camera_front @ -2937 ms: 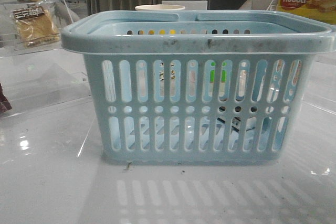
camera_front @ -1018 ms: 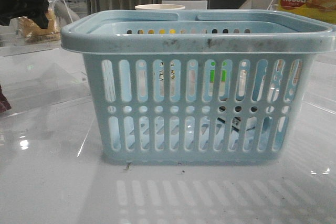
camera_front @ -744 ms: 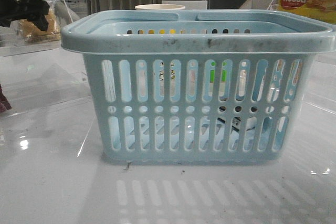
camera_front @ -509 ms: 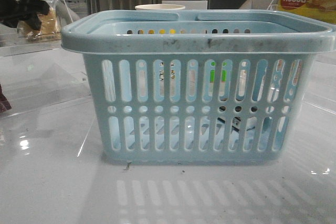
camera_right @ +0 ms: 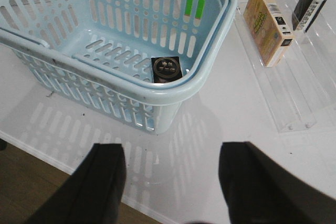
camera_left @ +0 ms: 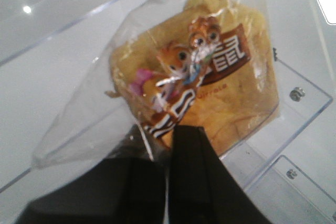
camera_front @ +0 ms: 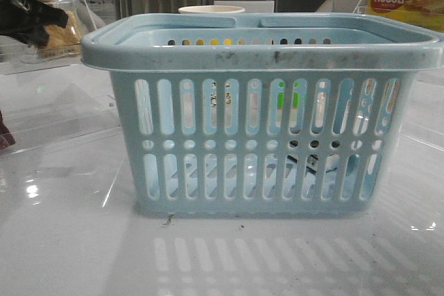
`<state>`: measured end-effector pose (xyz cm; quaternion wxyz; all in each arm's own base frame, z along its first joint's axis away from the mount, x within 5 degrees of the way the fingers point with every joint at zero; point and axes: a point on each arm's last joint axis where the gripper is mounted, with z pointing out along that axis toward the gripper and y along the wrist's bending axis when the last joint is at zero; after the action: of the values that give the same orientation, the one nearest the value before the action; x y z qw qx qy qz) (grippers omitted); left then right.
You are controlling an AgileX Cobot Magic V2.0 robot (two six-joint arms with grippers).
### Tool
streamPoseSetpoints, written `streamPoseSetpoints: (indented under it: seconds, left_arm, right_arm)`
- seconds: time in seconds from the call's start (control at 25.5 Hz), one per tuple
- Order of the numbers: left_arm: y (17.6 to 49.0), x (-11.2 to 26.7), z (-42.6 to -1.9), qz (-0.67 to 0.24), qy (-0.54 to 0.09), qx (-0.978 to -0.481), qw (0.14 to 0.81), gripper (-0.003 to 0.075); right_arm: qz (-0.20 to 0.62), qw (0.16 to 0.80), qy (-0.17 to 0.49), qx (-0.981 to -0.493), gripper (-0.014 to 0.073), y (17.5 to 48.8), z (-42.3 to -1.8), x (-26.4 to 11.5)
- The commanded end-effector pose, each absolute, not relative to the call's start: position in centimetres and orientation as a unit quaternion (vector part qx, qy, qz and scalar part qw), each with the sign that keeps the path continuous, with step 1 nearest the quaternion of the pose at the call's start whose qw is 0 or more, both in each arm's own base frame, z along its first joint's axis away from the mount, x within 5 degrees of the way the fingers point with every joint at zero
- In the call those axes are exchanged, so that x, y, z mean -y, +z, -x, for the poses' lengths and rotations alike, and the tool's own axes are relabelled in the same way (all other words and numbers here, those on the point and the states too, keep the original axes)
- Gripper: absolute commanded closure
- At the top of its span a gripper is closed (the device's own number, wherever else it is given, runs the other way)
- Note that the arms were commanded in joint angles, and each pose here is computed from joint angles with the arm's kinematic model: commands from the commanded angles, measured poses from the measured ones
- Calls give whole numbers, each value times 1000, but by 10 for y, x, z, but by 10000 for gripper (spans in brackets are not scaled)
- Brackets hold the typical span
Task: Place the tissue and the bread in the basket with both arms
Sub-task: 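Grasp the wrapped bread bun with the left gripper and lift it, then carry the bread over the blue basket and open the left gripper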
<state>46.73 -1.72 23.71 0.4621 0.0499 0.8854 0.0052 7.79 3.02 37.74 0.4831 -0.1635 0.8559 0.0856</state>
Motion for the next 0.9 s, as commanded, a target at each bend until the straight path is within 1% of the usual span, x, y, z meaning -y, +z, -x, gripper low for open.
streamPoseSetpoints:
  seconds: [0.0, 0.2, 0.55, 0.67, 0.86]
  left_arm:
    - [287, 17, -464, -47, 7, -842, 537, 629]
    - [313, 17, -453, -46, 7, -831, 554, 629]
    - [361, 20, -415, -54, 2, -841, 539, 629]
    - [378, 28, -399, -57, -11, -840, 539, 630]
    - [406, 53, -370, -85, -39, -836, 541, 629]
  right_arm:
    - [164, 523, 85, -832, 103, 390, -79, -30]
    - [164, 523, 85, -832, 103, 390, -79, -30]
    - [164, 523, 85, -832, 103, 390, -79, -30]
    - [164, 523, 85, -832, 103, 390, -79, -30]
    - [164, 523, 85, -832, 103, 390, -79, -30]
